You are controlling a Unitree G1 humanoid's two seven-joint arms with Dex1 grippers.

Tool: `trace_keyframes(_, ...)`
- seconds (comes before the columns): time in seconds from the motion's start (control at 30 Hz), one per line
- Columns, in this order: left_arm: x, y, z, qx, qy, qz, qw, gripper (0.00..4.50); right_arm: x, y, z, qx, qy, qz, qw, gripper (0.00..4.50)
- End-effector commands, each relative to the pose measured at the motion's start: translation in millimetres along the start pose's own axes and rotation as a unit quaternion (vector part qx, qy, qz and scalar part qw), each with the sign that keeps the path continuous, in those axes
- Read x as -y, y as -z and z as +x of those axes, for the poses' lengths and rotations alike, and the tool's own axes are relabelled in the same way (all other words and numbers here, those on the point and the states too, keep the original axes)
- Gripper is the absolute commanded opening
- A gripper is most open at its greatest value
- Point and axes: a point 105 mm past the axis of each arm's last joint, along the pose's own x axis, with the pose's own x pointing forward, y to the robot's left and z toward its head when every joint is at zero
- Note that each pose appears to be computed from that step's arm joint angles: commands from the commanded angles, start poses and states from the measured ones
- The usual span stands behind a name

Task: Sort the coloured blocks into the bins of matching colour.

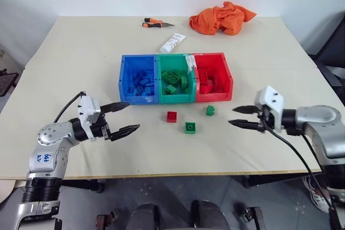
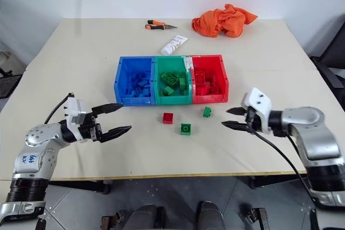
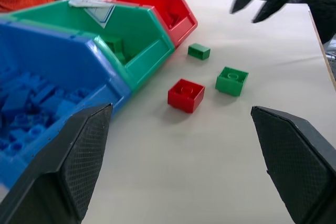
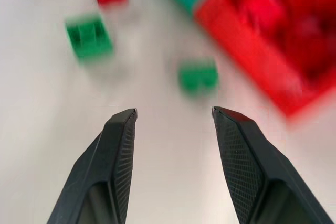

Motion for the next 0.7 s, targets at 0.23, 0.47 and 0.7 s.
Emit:
trace_keyframes(0.23,0,-10,3,0.003,0.014,0.023,1.0,4.5,-2,-4,0,0.034,0.063,0.034,0.997,2.38)
trace_keyframes(0.47,7,-9,2,0.002,0.021,0.02,1.0,4.5,1,0,31,0.081,0.132,0.089,0.984,2.38)
trace_keyframes(0.7,14,-12,-2,-0.005,0.03,0.018,0.999,4.5,5,18,56,0.087,0.185,0.133,0.97,2.38)
